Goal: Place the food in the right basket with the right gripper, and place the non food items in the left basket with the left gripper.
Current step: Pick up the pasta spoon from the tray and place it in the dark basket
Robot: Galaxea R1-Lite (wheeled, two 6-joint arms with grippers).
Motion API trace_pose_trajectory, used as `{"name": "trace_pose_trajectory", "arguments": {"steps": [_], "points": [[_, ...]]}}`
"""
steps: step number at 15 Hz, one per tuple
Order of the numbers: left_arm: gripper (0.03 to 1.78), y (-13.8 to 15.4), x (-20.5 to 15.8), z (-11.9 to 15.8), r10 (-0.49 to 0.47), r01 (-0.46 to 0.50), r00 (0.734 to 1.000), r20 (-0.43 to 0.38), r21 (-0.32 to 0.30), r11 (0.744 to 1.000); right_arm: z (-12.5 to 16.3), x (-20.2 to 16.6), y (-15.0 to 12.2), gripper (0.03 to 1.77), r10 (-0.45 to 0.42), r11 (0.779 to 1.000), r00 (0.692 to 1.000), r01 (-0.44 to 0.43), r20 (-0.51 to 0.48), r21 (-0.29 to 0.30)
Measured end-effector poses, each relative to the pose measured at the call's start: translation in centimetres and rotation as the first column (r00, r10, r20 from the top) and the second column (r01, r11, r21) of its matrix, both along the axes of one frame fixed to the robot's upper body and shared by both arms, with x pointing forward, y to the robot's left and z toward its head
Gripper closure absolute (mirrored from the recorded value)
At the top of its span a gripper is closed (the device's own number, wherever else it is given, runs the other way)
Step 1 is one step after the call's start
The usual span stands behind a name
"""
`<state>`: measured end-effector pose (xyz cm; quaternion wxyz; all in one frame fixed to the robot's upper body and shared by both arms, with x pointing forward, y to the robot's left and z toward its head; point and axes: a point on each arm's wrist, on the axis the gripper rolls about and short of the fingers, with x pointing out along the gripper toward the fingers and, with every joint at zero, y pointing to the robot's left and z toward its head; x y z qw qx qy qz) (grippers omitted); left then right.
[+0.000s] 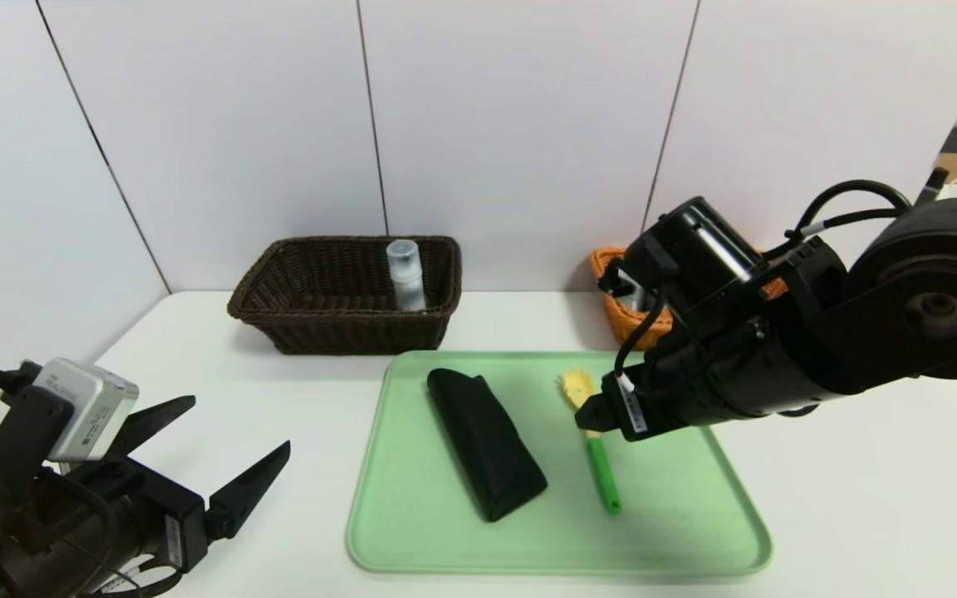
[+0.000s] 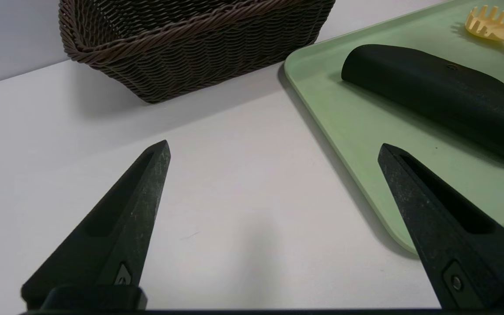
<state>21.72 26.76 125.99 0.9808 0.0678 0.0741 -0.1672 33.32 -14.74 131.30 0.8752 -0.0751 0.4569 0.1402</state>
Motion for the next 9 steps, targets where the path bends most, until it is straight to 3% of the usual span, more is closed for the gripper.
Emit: {"name": "trace_pose_trajectory", "arguments": {"steps": [5, 9], "points": [[0.12, 0.1, -0.1, 0.1, 0.001, -0.001, 1.000, 0.006, 0.003, 1.000, 1.1, 1.4, 1.3, 0.10, -0.074, 0.997, 0.992, 0.077, -0.100, 0.031], [0.12, 0.1, -0.1, 0.0, 0.001, -0.001, 1.000, 0.007, 0.002, 1.000, -0.1, 3.2, 2.8, 0.10, -0.128, 0.990, 0.982, 0.134, -0.140, 0.035]]}}
